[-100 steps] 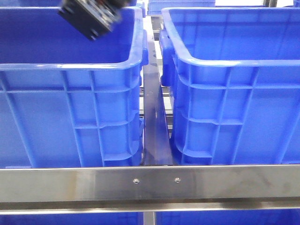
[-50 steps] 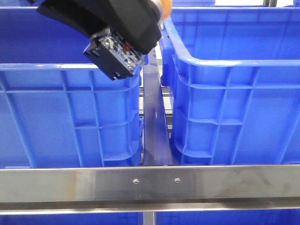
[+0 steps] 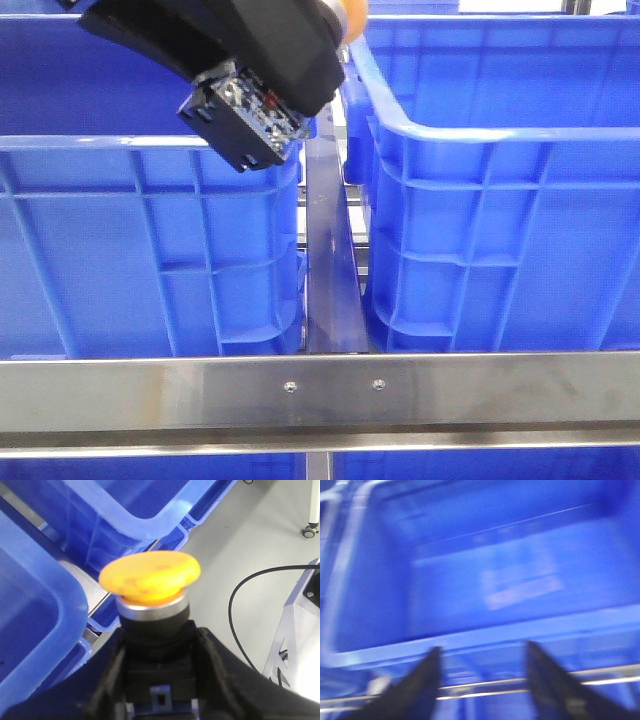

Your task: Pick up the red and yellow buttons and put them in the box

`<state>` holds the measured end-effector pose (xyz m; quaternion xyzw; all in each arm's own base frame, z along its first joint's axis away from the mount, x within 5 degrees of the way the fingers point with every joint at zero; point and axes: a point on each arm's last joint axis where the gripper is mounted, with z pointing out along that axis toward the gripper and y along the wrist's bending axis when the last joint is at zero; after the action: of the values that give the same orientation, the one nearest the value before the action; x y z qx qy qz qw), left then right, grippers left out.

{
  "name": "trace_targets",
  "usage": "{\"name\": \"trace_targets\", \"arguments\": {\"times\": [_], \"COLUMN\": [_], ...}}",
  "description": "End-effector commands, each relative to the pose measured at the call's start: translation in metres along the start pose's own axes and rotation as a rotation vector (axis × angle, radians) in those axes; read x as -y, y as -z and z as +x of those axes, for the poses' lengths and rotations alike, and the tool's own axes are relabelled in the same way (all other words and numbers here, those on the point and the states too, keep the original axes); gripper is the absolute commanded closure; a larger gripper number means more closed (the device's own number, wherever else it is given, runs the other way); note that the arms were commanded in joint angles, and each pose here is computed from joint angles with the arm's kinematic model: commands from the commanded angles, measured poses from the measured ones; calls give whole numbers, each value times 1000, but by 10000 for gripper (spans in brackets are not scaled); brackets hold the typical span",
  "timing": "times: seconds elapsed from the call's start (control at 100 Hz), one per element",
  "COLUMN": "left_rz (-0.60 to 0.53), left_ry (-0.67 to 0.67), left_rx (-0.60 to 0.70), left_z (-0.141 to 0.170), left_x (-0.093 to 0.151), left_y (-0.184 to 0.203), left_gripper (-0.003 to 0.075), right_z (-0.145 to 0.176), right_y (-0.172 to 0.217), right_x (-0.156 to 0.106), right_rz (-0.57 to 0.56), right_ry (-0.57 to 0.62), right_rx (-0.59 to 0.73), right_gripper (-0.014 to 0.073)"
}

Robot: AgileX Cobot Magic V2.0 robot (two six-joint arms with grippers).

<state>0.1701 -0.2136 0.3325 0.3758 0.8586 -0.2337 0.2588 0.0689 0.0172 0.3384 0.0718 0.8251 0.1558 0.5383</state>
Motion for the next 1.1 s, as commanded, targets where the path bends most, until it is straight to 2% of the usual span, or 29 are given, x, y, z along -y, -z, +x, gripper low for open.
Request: {"name": "trace_targets", "arguments": {"times": [0.0, 0.16, 0.26, 0.4, 0.54, 0.84, 1.09], "left_rz": [24, 24, 24, 24, 25, 25, 25], "left_ry": [7, 7, 7, 7, 7, 7, 7], "left_rx": [100, 100, 100, 100, 95, 93, 93], "left_z": [-11, -11, -11, -11, -11, -10, -10], "left_x": [7, 7, 7, 7, 7, 7, 7], "left_y": [14, 14, 14, 14, 14, 14, 14], "left_gripper": [658, 658, 658, 658, 658, 658, 658], "right_z": [-22, -29, -32, -35, -32, -19, -24], "right_y": [0, -8, -13, -23, -42, -93, -119], "right_x": [-16, -34, -44, -51, -55, -65, -95], "right_rz": [-131, -344, -473, -584, -638, -663, -729], "right_ry": [-43, -140, -199, -262, -303, -320, -251], "right_rx": [60, 16, -23, -74, -210, -442, -519], "right_gripper": [-24, 26, 29, 29, 29, 29, 29]}}
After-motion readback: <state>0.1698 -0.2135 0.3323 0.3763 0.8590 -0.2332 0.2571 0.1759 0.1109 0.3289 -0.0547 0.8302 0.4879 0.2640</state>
